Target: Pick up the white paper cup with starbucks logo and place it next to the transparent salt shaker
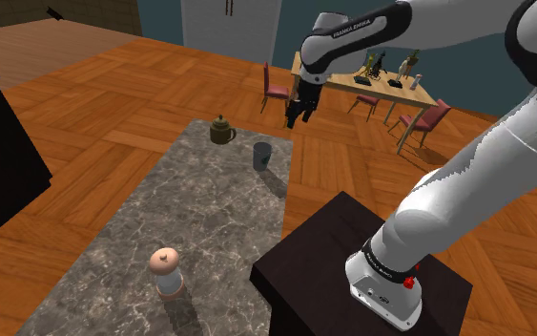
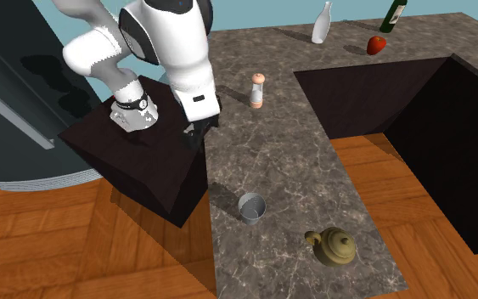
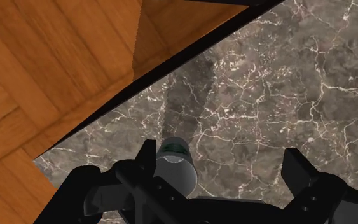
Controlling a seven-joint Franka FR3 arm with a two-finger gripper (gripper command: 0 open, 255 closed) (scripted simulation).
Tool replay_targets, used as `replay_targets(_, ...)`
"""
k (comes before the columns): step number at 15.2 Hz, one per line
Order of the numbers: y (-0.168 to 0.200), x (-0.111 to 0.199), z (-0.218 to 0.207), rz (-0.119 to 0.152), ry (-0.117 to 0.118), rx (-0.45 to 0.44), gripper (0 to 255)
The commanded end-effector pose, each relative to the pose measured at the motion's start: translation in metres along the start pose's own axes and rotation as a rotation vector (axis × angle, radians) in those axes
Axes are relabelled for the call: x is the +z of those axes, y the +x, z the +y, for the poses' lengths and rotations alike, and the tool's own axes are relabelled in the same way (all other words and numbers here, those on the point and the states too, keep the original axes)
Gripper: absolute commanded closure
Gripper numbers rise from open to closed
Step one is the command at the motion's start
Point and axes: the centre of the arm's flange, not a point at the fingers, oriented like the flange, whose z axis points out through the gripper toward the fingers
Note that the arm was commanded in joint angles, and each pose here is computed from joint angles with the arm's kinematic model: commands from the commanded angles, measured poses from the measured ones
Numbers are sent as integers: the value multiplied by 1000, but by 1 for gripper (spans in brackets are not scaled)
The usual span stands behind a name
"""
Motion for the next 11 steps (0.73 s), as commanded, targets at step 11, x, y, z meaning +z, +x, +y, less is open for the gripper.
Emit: replay_targets(11,87,119,62,-1,38,-3,0)
